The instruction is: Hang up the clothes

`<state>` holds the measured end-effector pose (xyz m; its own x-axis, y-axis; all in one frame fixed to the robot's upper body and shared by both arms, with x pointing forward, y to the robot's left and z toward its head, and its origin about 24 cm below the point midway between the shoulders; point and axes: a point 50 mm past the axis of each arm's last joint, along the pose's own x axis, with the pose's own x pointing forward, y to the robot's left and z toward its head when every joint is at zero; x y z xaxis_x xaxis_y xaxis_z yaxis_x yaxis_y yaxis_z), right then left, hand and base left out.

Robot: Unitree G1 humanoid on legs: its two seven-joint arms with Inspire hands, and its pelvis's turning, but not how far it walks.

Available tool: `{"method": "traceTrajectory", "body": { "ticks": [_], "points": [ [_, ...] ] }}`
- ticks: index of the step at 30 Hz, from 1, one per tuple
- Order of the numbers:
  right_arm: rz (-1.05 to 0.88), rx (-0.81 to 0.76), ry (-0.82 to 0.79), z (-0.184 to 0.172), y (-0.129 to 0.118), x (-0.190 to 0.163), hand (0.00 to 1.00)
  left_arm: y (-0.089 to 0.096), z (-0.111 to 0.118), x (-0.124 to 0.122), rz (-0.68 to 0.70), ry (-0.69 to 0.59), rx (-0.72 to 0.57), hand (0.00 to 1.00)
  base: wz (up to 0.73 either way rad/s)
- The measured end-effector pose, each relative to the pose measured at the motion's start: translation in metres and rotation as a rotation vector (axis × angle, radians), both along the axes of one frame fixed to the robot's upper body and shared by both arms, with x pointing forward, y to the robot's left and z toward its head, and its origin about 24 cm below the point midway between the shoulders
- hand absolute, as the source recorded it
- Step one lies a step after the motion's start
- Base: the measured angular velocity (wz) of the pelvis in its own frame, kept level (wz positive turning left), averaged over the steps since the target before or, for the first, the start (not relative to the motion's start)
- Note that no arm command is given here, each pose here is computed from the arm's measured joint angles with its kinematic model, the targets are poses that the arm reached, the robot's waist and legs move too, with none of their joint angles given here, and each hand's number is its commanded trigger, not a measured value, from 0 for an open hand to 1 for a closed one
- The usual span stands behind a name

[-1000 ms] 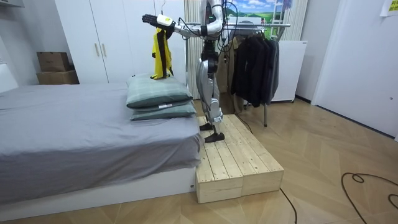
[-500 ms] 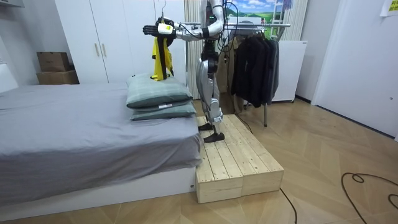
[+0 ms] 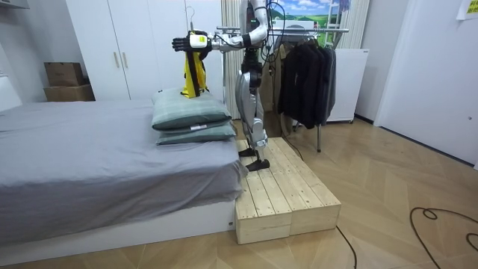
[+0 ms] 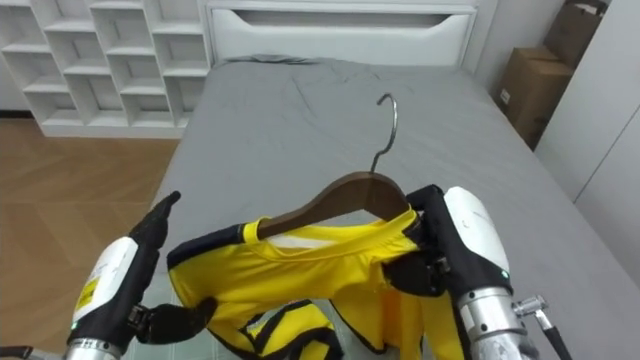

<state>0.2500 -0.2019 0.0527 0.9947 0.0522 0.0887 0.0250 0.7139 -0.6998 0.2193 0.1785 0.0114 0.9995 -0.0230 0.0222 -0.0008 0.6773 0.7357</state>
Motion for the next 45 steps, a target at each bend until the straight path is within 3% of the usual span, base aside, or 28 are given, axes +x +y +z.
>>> {"method": "traceTrajectory", "body": {
  "ticks": [9, 17, 23, 33, 45],
  "points": [
    [-0.066, 0.024, 0.018, -0.010, -0.004, 0.000, 1.00, -0.007, -0.009, -0.003, -0.030, 0.061, -0.012, 0.00, 0.00],
    [-0.120, 0.038, 0.091, -0.029, -0.007, -0.002, 1.00, -0.002, -0.038, -0.020, -0.012, 0.233, -0.006, 0.00, 0.00],
    [-0.123, 0.036, 0.098, -0.031, -0.008, -0.002, 1.00, 0.000, -0.073, -0.040, 0.018, 0.407, -0.047, 0.00, 0.00],
    [-0.114, -0.016, 0.092, -0.031, -0.007, -0.002, 1.00, 0.006, -0.098, -0.057, 0.065, 0.529, -0.132, 0.00, 0.00],
    [-0.096, -0.088, 0.059, -0.027, -0.005, -0.002, 1.00, 0.036, -0.123, -0.084, 0.369, 0.596, -0.400, 0.00, -0.04]
  ]
}}
